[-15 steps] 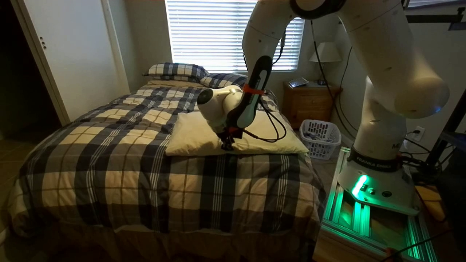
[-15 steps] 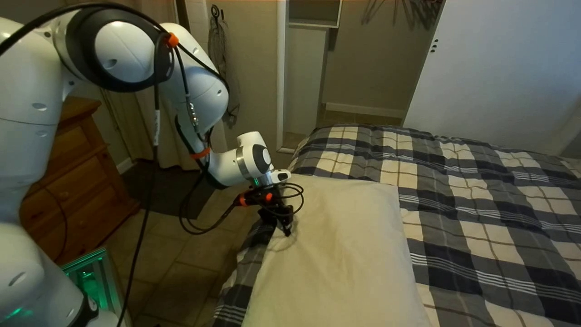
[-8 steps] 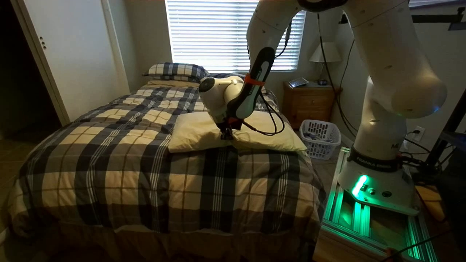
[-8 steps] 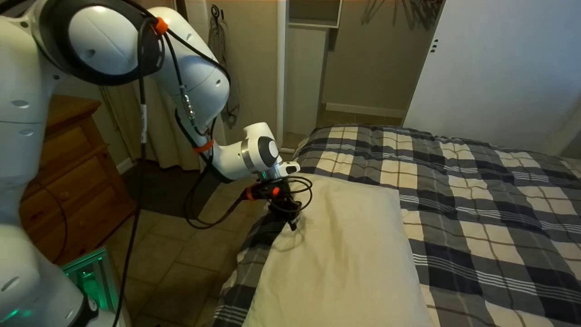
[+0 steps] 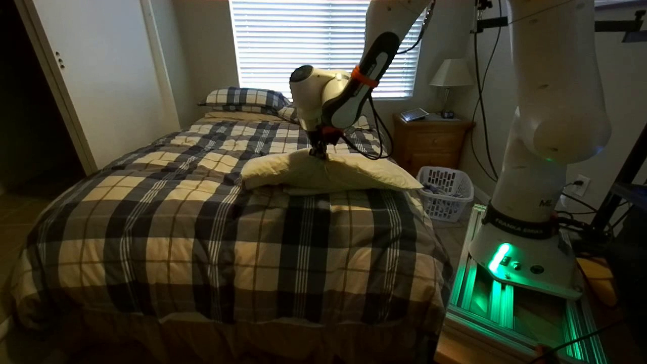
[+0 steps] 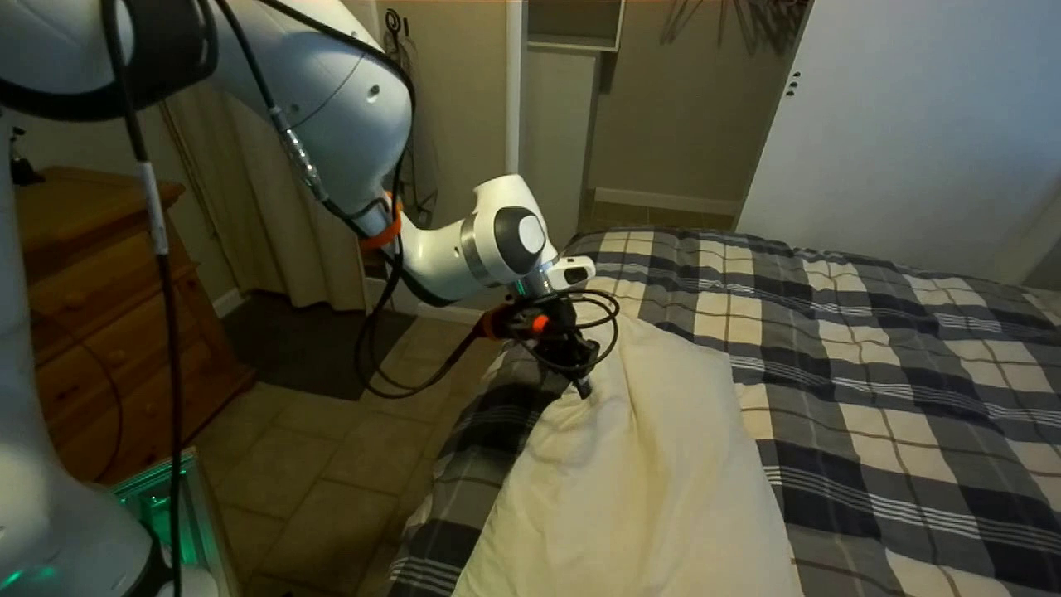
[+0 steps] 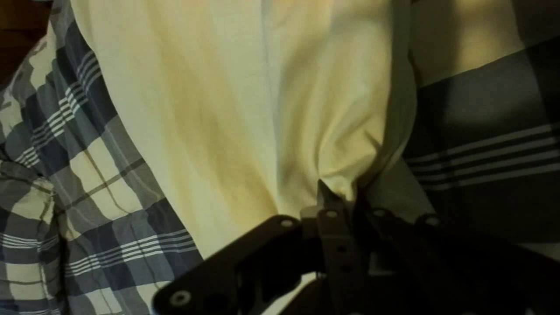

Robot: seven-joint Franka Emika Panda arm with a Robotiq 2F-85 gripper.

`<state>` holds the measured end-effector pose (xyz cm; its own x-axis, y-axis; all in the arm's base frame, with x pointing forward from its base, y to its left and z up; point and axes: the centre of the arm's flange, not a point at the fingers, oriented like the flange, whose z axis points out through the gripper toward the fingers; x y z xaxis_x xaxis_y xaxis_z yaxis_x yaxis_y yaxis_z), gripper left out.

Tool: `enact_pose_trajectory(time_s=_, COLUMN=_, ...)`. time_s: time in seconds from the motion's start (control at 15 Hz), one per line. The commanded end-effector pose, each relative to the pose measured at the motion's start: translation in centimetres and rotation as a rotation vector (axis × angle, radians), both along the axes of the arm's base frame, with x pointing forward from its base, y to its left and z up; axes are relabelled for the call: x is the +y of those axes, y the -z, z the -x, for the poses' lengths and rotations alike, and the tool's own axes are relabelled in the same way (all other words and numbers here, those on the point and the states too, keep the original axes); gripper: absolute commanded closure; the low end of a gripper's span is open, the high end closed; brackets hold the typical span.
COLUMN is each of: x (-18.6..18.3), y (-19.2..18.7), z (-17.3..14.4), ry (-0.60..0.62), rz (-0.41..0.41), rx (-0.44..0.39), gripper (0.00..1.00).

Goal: Move the pillow to the right and put the towel on the pillow

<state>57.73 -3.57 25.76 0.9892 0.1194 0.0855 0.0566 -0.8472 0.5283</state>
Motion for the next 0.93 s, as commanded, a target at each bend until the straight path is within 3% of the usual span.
enact_pose_trajectory(time_s=0.0, x=-0.61, y=-0.5, z=-0.02, ry=0.006, rz=0.0, rx=-0.006, gripper=0.93)
enact_pose_trajectory(time_s=0.87, x=-0.73, y=-0.57, z=0.02, ry=0.007, rz=-0.001, rx=-0.006, gripper=0.93)
